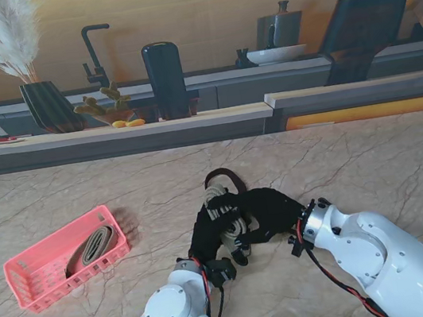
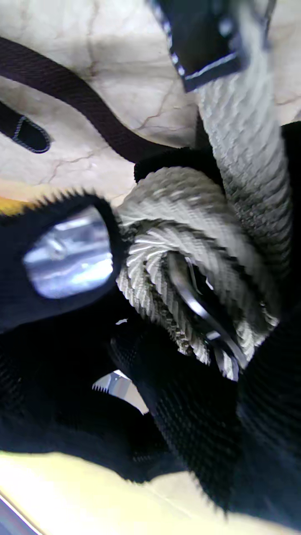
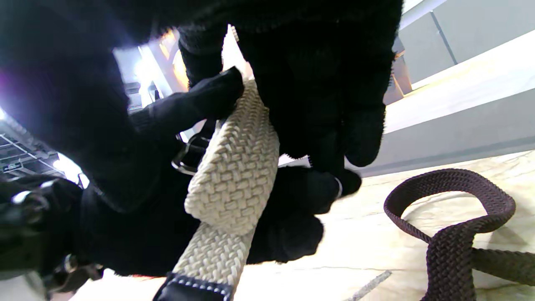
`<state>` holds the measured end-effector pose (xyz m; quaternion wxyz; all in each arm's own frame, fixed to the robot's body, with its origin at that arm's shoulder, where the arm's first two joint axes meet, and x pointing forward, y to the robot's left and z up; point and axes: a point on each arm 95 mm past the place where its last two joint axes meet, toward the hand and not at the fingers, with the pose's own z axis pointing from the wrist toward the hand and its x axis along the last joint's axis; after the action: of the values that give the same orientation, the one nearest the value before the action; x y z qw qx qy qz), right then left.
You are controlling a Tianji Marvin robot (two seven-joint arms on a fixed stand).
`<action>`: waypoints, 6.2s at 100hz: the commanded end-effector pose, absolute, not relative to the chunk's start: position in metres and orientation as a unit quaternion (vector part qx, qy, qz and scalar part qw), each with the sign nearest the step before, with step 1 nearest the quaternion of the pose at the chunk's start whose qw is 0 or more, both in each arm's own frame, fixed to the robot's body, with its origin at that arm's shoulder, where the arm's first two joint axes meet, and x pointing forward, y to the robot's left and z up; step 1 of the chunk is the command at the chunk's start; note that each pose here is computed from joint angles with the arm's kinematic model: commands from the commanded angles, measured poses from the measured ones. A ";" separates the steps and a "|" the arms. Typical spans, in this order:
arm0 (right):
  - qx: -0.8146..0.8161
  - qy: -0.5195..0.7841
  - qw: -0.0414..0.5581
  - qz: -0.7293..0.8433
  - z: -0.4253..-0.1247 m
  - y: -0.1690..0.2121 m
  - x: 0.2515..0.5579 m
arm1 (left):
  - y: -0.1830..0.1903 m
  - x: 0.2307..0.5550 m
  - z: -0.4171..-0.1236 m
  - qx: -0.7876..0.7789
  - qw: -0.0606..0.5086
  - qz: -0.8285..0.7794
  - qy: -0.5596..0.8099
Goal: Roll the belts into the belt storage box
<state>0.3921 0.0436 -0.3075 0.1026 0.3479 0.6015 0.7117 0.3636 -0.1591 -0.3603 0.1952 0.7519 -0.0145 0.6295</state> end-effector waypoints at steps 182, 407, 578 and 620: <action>0.417 0.548 0.170 0.705 -0.286 -0.024 0.389 | -0.169 0.375 -0.351 0.658 0.176 0.683 -0.264; 0.513 0.341 0.129 0.777 -0.299 0.031 0.392 | -0.168 0.380 -0.358 0.679 0.138 0.652 -0.308; 0.460 0.559 0.019 0.690 -0.294 -0.015 0.393 | -0.141 0.380 -0.342 0.661 0.337 0.552 -0.381; 0.462 0.550 -0.017 0.696 -0.304 0.002 0.394 | -0.143 0.380 -0.343 0.671 0.333 0.550 -0.370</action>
<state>0.3998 -0.0113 -0.2993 0.0007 0.4659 0.5487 0.6942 0.3824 -0.1339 -0.3483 0.3239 0.6744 -0.3743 0.5478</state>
